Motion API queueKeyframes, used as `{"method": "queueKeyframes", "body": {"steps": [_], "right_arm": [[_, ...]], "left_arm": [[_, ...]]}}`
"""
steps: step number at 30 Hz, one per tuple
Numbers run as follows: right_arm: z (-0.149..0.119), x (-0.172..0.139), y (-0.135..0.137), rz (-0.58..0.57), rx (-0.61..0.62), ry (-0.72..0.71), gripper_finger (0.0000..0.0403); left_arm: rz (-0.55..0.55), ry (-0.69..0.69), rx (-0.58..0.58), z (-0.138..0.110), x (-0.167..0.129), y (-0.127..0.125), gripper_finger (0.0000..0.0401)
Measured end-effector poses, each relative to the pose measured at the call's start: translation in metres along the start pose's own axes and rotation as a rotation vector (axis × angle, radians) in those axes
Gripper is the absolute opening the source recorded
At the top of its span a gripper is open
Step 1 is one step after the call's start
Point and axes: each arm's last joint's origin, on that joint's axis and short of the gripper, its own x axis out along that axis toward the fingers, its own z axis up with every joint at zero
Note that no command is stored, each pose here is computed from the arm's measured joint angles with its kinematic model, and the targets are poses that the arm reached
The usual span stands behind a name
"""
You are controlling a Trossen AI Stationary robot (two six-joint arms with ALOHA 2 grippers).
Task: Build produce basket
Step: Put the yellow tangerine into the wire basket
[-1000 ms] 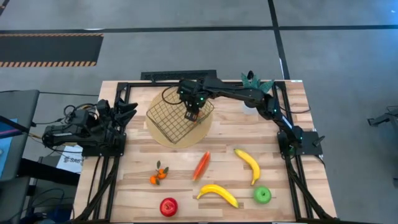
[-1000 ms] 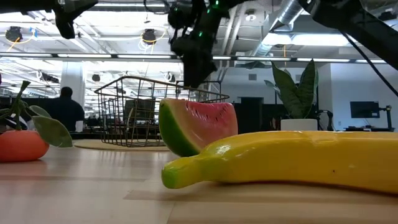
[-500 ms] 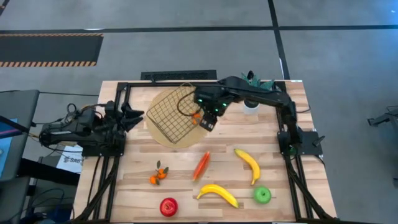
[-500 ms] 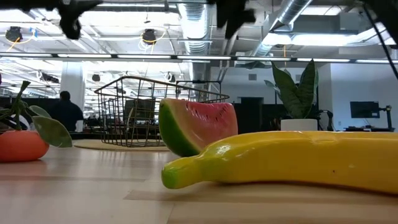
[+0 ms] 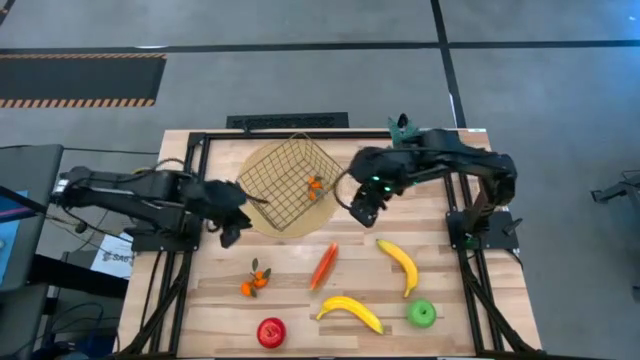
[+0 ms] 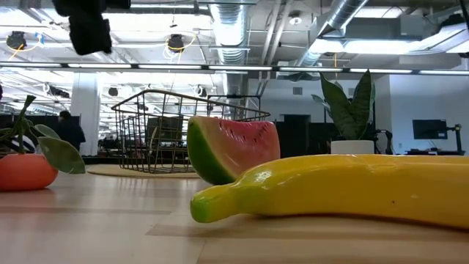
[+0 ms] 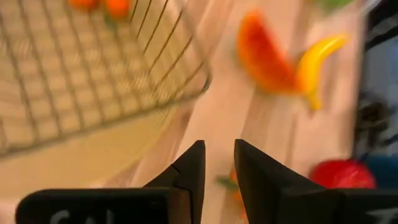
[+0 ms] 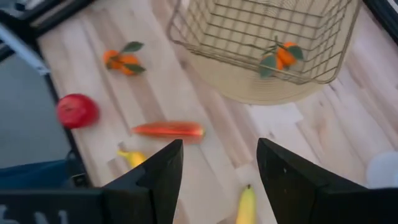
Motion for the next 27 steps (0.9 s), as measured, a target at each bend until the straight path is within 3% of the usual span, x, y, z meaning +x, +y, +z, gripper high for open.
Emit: {"method": "queueKeyframes", "body": {"steps": [3,7,11,18,27], "right_arm": [[-0.011,-0.014,0.008,0.040,-0.017,-0.013,0.0223],[-0.025,-0.030,0.016,0.089,-0.058,-0.026,0.0223],[-0.034,-0.038,0.022,0.111,-0.092,-0.031,0.0223],[-0.042,-0.042,0.029,0.127,-0.136,-0.032,0.0223],[-0.045,-0.042,0.033,0.129,-0.179,-0.032,0.0223]], "left_arm": [[0.033,0.099,-0.014,-0.001,0.015,-0.011,0.0071],[-0.025,0.108,-0.042,-0.004,0.026,-0.034,0.0071],[-0.053,0.163,-0.068,-0.019,0.035,-0.057,0.0071],[0.023,0.201,-0.121,-0.051,0.054,-0.091,0.0070],[0.133,0.213,-0.358,-0.073,0.085,-0.110,0.0071]]}}
